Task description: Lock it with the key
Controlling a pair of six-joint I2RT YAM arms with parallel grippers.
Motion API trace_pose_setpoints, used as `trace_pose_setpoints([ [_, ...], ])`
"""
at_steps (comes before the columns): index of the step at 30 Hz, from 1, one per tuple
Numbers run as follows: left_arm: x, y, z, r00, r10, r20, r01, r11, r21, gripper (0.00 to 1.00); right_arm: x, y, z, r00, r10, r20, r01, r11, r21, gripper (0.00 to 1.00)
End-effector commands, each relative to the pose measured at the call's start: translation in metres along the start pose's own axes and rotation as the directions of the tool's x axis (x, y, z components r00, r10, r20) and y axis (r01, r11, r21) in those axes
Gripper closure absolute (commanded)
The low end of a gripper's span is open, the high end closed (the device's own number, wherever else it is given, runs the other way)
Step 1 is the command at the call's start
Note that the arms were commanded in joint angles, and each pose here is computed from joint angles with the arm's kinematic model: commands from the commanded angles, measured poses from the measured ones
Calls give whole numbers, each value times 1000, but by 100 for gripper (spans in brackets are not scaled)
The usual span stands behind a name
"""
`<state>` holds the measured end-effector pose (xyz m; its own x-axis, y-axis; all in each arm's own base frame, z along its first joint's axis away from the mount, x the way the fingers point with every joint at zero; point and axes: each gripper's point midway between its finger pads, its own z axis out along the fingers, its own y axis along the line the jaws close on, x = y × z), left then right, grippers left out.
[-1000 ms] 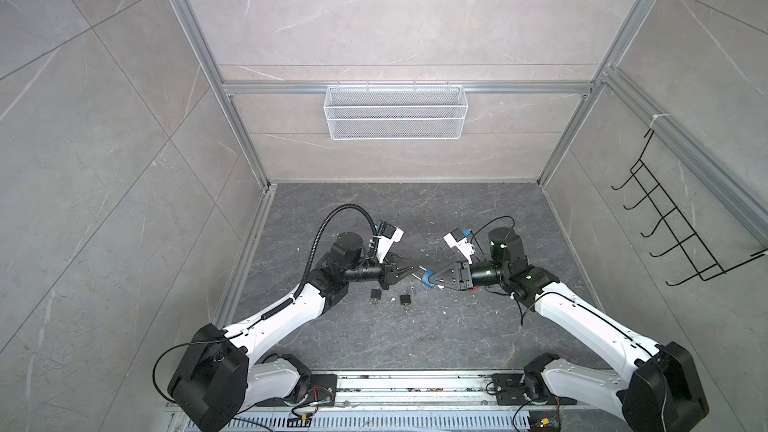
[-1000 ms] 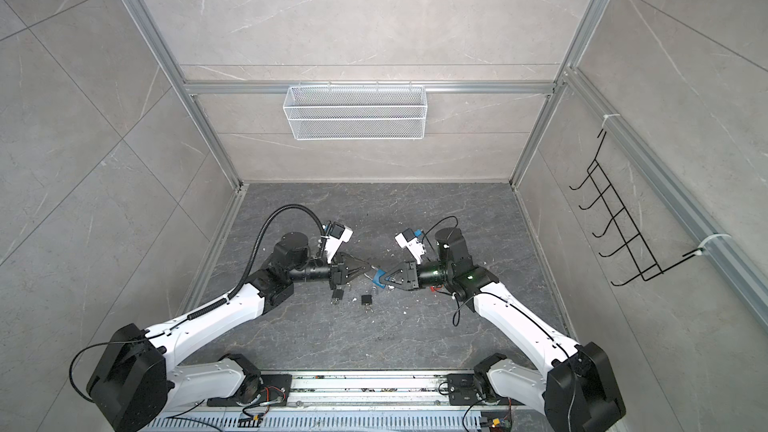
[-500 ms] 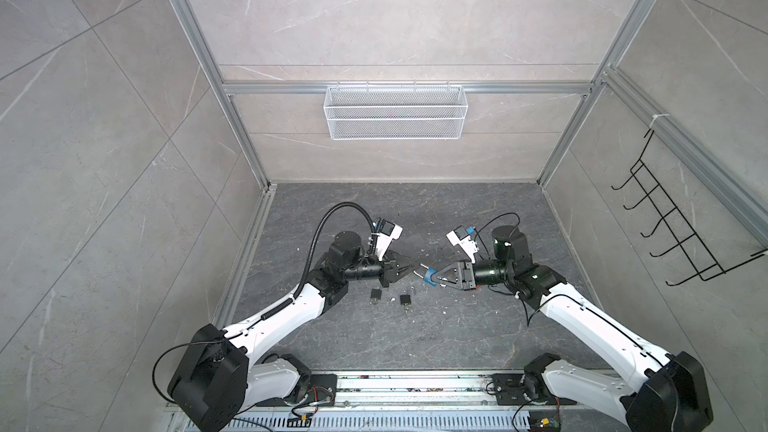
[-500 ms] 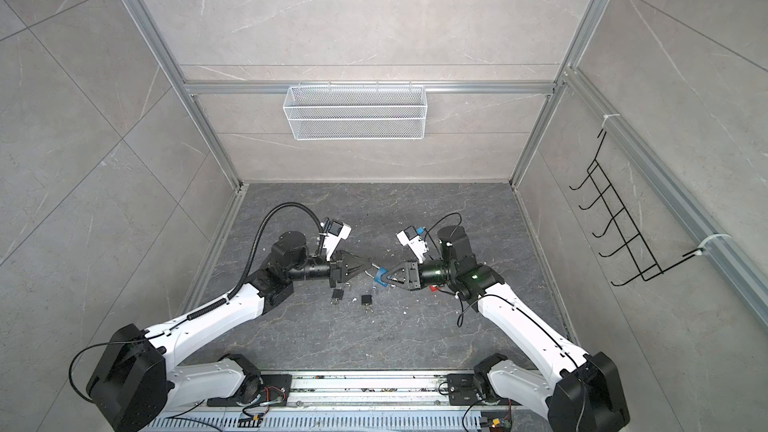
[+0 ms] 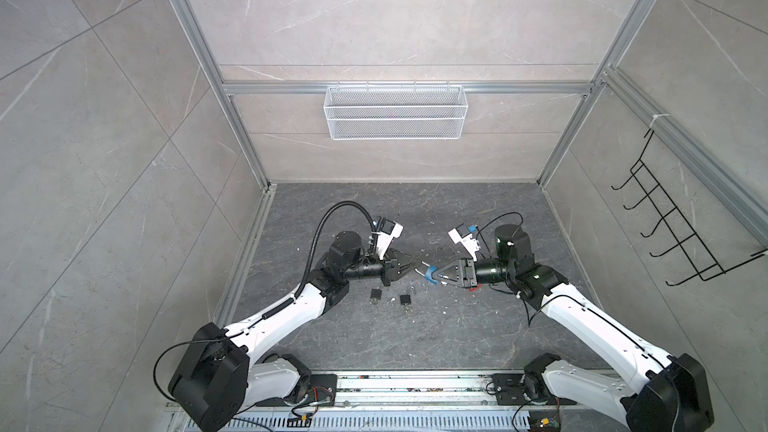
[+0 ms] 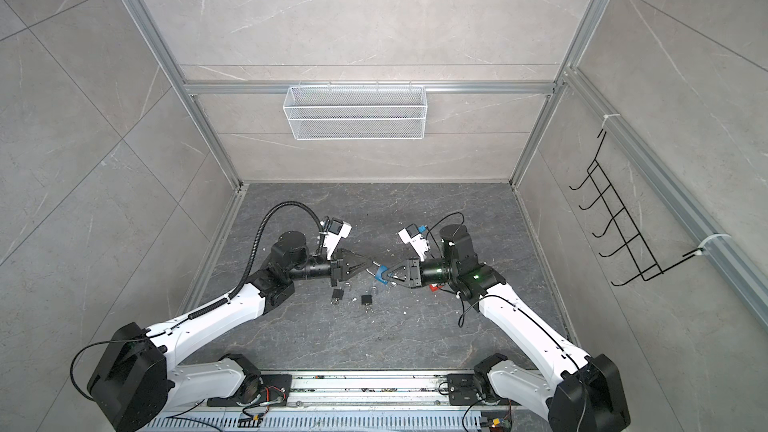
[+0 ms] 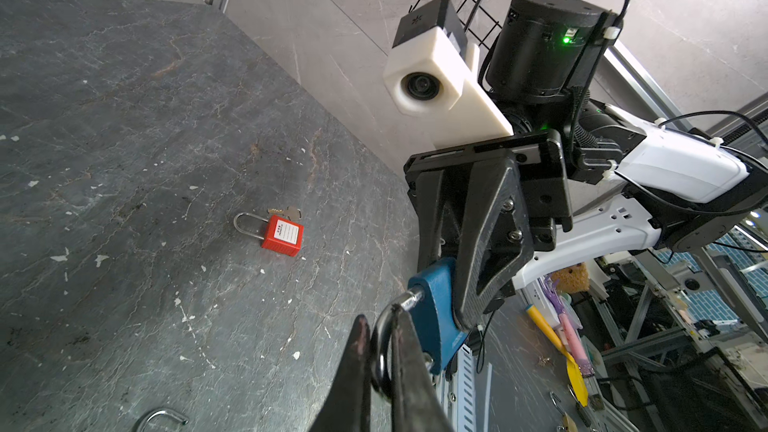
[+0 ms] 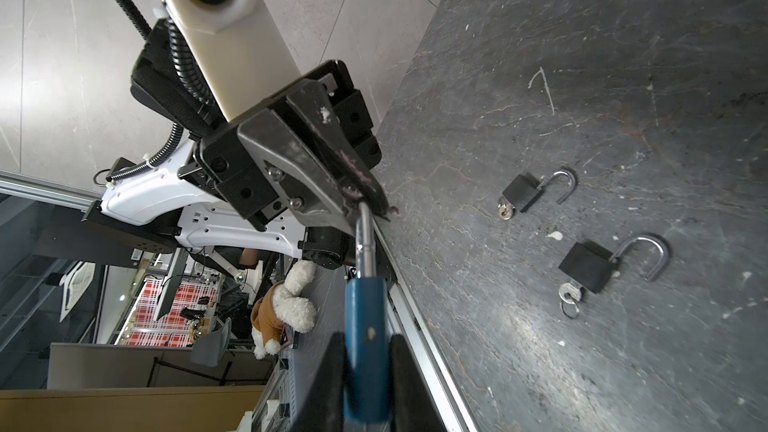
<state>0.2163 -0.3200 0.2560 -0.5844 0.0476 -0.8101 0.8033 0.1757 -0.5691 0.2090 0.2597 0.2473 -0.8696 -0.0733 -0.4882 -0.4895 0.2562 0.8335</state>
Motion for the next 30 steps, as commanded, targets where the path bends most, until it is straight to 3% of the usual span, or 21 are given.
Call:
trace_pose_setpoints([
  [1, 11, -35, 8, 998, 47, -44, -40, 989, 145, 100, -25, 12, 3, 994, -80, 77, 82, 996, -32, 100],
  [13, 18, -40, 13, 996, 39, -75, -24, 982, 189, 100, -37, -6, 4, 987, -116, 107, 107, 991, 82, 100],
  [30, 16, -61, 17, 995, 53, -87, -27, 959, 281, 100, -54, -28, 17, 985, -109, 134, 96, 990, 104, 100],
])
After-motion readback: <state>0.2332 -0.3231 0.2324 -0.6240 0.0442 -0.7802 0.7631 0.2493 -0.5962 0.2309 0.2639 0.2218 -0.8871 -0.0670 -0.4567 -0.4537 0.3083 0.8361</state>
